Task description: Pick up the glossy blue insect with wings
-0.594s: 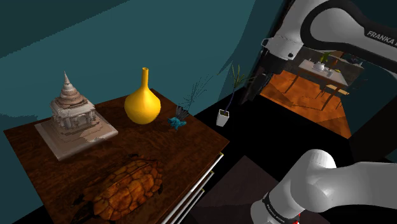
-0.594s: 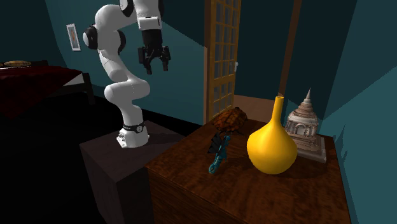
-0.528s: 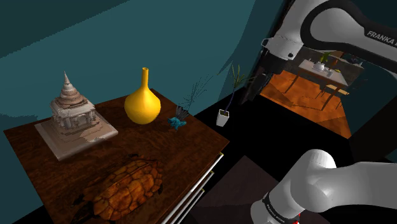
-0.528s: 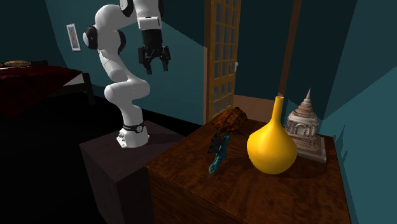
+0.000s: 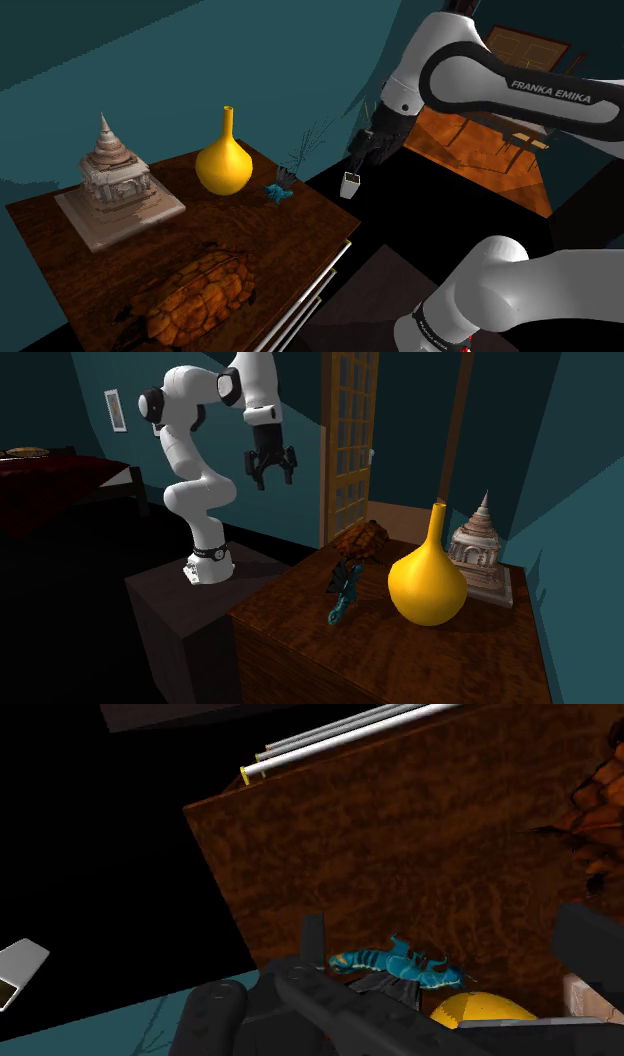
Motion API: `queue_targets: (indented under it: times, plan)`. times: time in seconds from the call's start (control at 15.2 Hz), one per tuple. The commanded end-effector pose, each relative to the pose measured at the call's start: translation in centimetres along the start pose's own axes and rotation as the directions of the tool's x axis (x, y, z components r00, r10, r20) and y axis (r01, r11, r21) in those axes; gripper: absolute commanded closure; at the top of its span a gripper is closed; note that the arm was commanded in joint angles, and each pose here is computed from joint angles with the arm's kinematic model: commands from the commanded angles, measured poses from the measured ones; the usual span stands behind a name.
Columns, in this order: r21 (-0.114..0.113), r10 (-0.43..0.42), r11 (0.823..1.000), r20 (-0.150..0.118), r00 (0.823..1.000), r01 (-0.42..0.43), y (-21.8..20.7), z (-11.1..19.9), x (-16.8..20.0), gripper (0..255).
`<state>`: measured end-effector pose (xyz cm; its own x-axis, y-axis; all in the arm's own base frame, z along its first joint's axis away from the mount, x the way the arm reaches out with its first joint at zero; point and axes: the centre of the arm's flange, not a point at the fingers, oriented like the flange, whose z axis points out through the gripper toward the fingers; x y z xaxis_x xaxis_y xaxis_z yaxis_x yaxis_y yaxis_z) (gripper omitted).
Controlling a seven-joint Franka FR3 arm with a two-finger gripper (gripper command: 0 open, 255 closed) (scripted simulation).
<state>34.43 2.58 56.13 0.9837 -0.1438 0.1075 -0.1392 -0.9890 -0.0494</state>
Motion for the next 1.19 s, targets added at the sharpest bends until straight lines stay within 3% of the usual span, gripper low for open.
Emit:
queue_targets:
  times: [0.0, 0.26, 0.53, 0.79, 1.12]
  plan:
    - [-0.004, 0.081, 0.997, -0.018, 0.997, -0.081, -1.4, 2.0, 1.0, 0]
    - [-0.01, 0.229, 0.973, -0.05, 0.972, -0.23, -3.7, 5.7, 3.7, 0]
    - [-0.011, 0.372, 0.927, -0.083, 0.925, -0.374, -5.6, 9.4, 6.8, 0]
    - [-0.008, 0.505, 0.86, -0.115, 0.855, -0.509, -6.9, 13.0, 10.2, 0]
    - [0.004, 0.654, 0.75, -0.154, 0.74, -0.662, -7.7, 17.3, 14.9, 0]
